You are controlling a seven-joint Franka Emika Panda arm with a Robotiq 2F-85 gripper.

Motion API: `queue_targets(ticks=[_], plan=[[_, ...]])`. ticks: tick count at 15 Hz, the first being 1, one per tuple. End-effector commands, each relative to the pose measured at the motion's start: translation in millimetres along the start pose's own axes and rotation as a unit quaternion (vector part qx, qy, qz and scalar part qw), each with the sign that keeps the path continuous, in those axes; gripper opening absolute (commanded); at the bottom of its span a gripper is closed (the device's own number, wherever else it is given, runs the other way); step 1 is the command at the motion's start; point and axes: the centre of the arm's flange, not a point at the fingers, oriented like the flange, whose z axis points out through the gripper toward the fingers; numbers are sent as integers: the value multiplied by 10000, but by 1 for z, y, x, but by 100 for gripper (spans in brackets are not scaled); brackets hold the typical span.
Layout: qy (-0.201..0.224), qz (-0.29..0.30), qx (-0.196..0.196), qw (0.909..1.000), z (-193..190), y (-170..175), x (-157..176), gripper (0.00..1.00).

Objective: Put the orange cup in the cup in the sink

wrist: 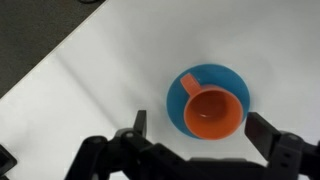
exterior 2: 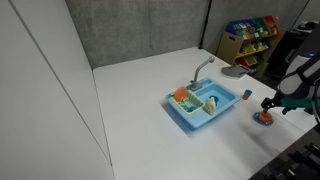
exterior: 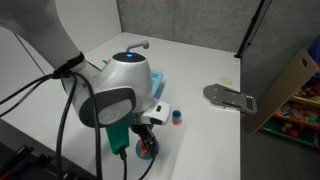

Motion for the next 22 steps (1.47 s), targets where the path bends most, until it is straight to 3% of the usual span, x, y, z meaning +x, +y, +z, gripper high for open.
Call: queue_targets(ticks=[1,17,18,22], plan=[[41,-91,106,9999,11,0,3,100],[150,-363,82,9992,36,-27,12,100],[171,-368,67,9992,37,-28,12,80],[164,-362,41,9992,35,-29,13,49]])
